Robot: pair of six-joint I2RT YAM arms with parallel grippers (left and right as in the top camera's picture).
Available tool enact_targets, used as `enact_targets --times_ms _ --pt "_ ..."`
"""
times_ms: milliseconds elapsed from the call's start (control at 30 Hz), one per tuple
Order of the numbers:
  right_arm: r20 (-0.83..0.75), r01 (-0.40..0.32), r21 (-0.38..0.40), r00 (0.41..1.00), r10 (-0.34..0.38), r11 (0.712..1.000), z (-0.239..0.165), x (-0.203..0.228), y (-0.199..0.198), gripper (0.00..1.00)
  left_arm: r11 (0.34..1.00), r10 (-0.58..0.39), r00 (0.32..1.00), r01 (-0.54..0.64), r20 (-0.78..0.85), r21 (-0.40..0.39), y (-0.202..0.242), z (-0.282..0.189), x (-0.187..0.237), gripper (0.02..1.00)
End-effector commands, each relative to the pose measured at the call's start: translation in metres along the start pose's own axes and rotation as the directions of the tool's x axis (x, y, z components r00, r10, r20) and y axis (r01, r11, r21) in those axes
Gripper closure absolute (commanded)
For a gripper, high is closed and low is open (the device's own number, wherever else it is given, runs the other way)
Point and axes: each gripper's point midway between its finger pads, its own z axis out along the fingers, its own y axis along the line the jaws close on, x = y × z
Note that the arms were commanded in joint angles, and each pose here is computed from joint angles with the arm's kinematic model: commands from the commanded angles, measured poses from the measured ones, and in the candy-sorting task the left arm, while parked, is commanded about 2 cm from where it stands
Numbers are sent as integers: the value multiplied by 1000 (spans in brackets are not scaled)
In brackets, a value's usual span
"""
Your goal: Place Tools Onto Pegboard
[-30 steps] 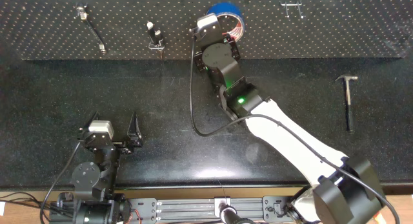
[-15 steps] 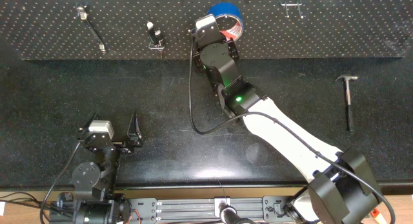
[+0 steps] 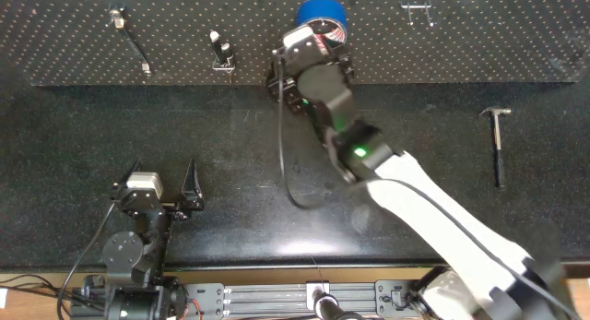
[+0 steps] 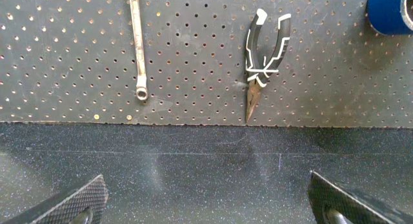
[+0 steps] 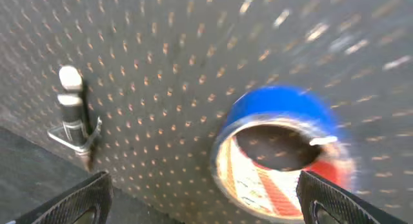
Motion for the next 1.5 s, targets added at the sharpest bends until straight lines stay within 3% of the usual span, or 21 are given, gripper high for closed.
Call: enact_targets --times_ms 33,200,367,500,600,800,967,1200,1500 --pt "60 -42 42 997 39 998 -55 -34 -42 73 1000 8 1000 -8 6 0 1 0 0 25" --pt "-29 -61 159 997 66 985 -88 -13 -100 71 1000 8 1000 -8 6 0 1 0 0 25" --pt "-146 -139 282 972 186 949 -119 26 -146 71 1000 8 1000 -8 6 0 1 0 0 23" --pt "-228 -176 315 940 254 933 -134 55 -169 71 1000 8 1000 -8 6 0 1 0 0 23" --pt "-207 -239 345 924 322 908 -145 52 -197 66 1000 8 1000 -8 6 0 1 0 0 23" --pt "-254 -341 441 840 480 830 -190 53 -246 69 1000 8 1000 -8 6 0 1 0 0 23" --pt "-413 -351 602 632 656 717 -243 112 -272 69 1000 8 1000 -8 6 0 1 0 0 23" --pt "-419 -360 707 480 771 609 -269 158 -299 69 1000 8 1000 -8 6 0 1 0 0 23" --pt "-410 -353 720 479 777 598 -272 161 -304 66 1000 8 1000 -8 6 0 1 0 0 23"
